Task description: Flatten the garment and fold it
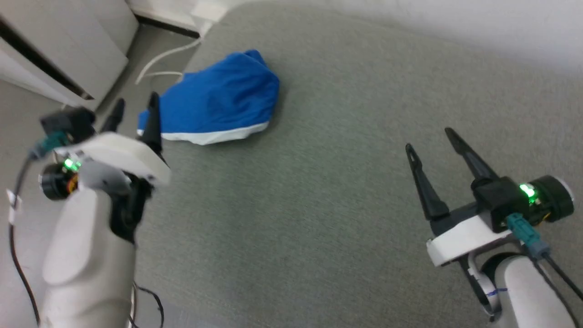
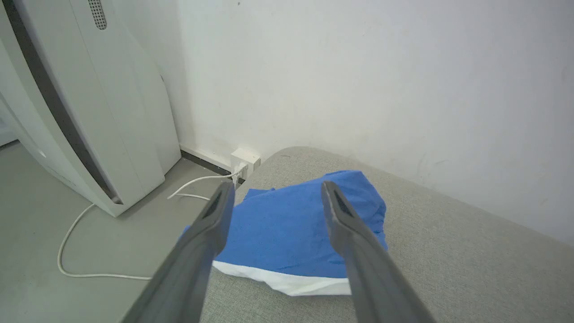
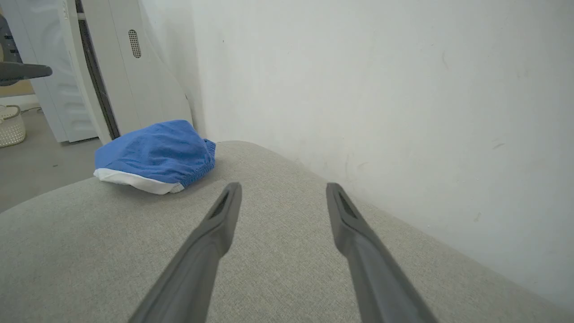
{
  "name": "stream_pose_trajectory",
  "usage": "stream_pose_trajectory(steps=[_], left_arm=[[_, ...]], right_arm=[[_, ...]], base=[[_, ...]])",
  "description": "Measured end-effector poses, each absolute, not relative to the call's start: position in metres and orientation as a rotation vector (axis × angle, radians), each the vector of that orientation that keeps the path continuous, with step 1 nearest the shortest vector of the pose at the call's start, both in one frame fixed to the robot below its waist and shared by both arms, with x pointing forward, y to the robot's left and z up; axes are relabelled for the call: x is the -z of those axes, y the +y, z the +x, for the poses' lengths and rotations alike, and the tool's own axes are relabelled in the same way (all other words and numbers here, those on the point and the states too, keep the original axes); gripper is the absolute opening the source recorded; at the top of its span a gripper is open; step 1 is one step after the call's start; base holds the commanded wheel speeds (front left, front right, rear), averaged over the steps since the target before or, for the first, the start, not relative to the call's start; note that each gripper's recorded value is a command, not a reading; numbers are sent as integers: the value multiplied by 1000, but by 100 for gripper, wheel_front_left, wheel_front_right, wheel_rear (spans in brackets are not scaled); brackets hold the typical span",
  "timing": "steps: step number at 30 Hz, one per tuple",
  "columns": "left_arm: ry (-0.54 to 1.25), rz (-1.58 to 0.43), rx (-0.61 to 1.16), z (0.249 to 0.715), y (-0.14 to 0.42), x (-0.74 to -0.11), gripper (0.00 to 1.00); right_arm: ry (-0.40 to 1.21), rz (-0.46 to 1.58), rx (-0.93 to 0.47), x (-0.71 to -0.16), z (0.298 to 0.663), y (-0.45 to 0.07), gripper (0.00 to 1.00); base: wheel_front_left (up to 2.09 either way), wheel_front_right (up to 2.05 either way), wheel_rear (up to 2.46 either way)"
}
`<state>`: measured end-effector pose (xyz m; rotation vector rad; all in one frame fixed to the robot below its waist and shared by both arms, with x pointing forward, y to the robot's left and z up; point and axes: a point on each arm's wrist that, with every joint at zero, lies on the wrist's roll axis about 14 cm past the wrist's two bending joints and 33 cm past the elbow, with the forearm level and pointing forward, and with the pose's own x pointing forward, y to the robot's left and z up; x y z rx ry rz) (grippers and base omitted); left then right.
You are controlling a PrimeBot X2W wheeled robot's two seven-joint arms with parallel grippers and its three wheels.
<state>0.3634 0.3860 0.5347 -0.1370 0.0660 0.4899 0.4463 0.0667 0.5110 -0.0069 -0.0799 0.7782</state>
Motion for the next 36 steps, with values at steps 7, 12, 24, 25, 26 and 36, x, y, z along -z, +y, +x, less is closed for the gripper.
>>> stream_pose_trajectory(steps=[7, 12, 24, 25, 26, 36], left_arm=[[352, -240, -483, 410, 405, -487, 100], [550, -333, -489, 430, 400, -444, 100], [847, -384, -497, 435, 371, -380, 52], [836, -367, -498, 435, 371, -382, 21], [820, -336, -493, 435, 372, -386, 0], [191, 67, -449, 463, 395, -550, 0]], right_arm=[[-35, 13, -692, -481, 475, 35, 100], [4, 19, -614, -460, 485, 5, 100], [93, 36, -476, -421, 483, -46, 100], [88, 40, -470, -424, 482, -48, 100], [85, 43, -464, -426, 481, -49, 100], [35, 58, -401, -461, 452, -64, 100]], base=[[0, 0, 0], [0, 0, 0], [0, 0, 0], [0, 0, 0], [0, 0, 0], [0, 0, 0]])
